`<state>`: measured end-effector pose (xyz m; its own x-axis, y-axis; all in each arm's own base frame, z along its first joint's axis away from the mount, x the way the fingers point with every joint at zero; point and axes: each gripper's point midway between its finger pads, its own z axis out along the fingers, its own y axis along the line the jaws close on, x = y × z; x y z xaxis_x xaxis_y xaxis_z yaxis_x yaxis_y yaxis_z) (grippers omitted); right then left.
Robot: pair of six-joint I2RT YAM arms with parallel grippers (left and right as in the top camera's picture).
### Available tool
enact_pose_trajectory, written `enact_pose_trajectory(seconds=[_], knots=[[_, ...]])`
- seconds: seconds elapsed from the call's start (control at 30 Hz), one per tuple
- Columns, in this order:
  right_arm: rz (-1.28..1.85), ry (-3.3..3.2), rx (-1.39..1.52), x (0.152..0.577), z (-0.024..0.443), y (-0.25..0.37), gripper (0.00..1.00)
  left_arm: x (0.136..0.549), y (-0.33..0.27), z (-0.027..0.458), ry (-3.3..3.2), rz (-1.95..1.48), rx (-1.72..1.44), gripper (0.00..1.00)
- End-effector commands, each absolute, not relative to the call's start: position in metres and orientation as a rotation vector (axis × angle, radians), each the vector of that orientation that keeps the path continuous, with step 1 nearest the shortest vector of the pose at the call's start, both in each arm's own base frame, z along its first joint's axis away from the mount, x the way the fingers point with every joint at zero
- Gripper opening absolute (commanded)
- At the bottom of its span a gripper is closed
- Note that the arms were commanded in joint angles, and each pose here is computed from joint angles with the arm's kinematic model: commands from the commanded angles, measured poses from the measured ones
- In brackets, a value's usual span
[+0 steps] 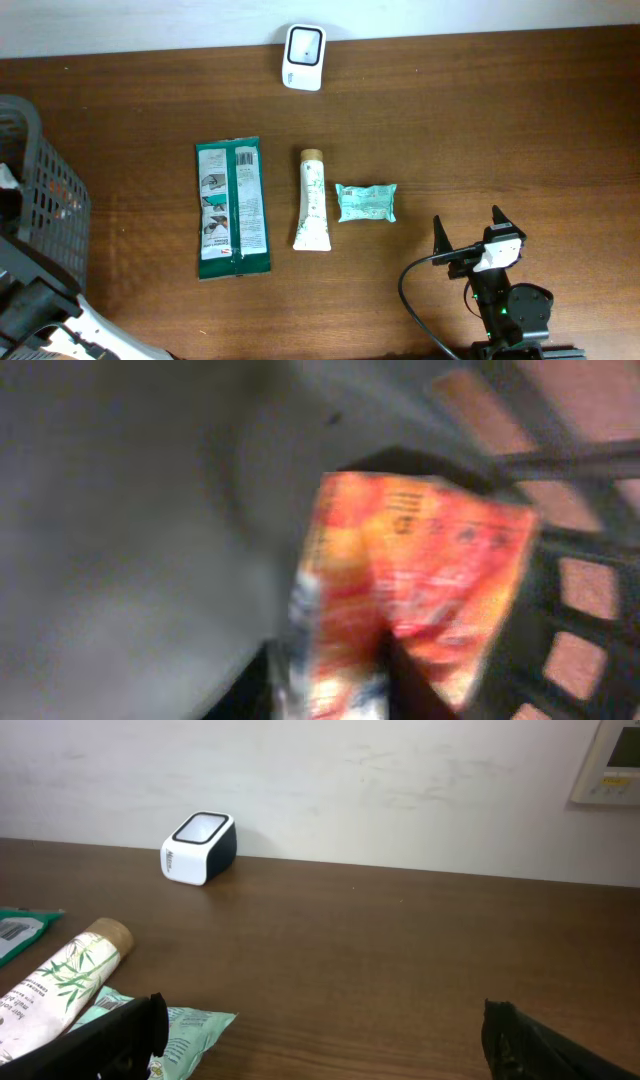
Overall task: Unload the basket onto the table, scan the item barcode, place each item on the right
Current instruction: 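Reach the left gripper into the basket and grasp the small orange box, then place the orange box between the green bag and white tube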
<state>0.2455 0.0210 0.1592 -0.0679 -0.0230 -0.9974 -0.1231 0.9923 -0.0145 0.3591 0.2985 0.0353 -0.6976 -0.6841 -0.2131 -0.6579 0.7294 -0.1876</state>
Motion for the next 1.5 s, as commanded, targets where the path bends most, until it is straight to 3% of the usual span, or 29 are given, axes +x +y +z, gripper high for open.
enact_pose_trajectory(seconds=[0.0, 0.1, 0.23, 0.53, 0.7, 0.87, 1.0, 1.13, 1.27, 1.47], knots=[[0.098, 1.643, -0.12, 0.245, 0.156, 0.024, 0.98, 0.349, 0.291, 0.012, 2.725, -0.155, -1.071, 0.02], [0.098, 1.644, -0.12, 0.245, 0.156, 0.024, 0.98, 0.35, 0.292, 0.022, 2.725, -0.156, -1.072, 0.0], [0.098, 1.643, -0.12, 0.245, 0.156, 0.024, 0.98, 0.358, 0.299, 0.069, 2.675, -0.123, -1.054, 0.0], [0.098, 1.644, -0.12, 0.245, 0.156, 0.024, 0.98, 0.344, 0.284, 0.304, 2.175, 0.06, -0.998, 0.0], [0.098, 1.643, -0.12, 0.245, 0.156, 0.024, 0.98, 0.336, 0.205, 0.383, 2.064, -0.086, -0.752, 0.0], [0.098, 1.643, -0.12, 0.245, 0.156, 0.024, 0.98, 0.379, 0.08, 0.348, 2.289, -0.312, -0.447, 0.0], [0.098, 1.644, -0.12, 0.245, 0.156, 0.024, 0.98, 0.4, -0.016, 0.288, 2.487, -0.436, -0.197, 0.0], [0.098, 1.644, -0.12, 0.245, 0.156, 0.024, 0.98, 0.406, -0.103, 0.196, 2.72, -0.464, 0.038, 0.0], [0.098, 1.644, -0.12, 0.245, 0.156, 0.024, 0.98, 0.4, -0.145, 0.12, 2.917, -0.439, 0.148, 0.0], [0.098, 1.644, -0.12, 0.245, 0.156, 0.024, 0.98, 0.396, -0.136, 0.054, 3.089, -0.28, -0.172, 0.0]])
